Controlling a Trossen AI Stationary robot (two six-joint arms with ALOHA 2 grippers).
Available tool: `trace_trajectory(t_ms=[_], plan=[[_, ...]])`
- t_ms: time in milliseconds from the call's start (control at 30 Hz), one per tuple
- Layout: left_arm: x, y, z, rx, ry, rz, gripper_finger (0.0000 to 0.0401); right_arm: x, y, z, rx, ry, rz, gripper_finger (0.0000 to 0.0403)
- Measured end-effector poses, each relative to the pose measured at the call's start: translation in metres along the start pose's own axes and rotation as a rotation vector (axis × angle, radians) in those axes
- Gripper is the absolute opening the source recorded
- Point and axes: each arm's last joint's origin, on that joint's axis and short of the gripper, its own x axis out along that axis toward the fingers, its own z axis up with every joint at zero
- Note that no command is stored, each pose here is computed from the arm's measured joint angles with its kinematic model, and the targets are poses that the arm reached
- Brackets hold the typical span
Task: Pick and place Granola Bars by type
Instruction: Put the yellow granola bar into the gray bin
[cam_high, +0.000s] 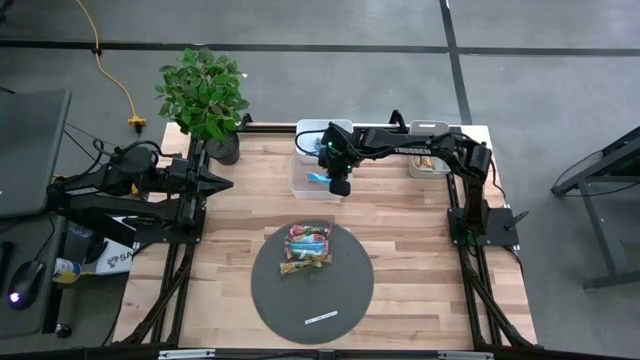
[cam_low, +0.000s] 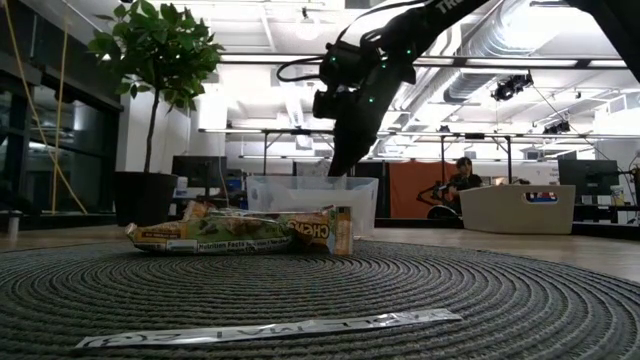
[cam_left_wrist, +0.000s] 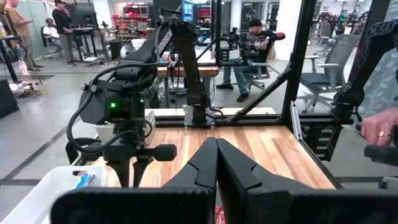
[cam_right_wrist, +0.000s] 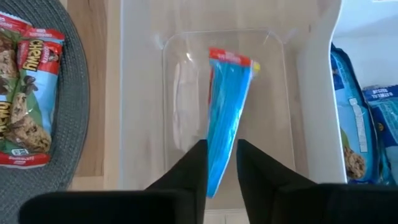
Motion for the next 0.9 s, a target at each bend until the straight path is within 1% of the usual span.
trace_trajectory(t_ms=[267,467,600,700,900], plan=[[0.0,0.0,0.0,0.0,0.0,0.0,0.0001,0.0,-0.001,0.0,0.001,0.003,-0.023,0.0106],[0.0,0.0,0.0,0.0,0.0,0.0,0.0001,-0.009,0.005,0.005,0.018,-0.045,0.02,0.0139],[0.0,0.0,0.0,0.0,0.0,0.0,0.0001,-0.019,0.019,0.012,-0.017,-0.083,0.036,0.0164],[0.0,0.0,0.0,0.0,0.0,0.0,0.0001,-0.029,0.031,0.02,-0.052,-0.139,0.041,0.0179],[0.0,0.0,0.0,0.0,0.0,0.0,0.0001,-0.051,0.058,0.035,-0.086,-0.259,0.08,0.019]])
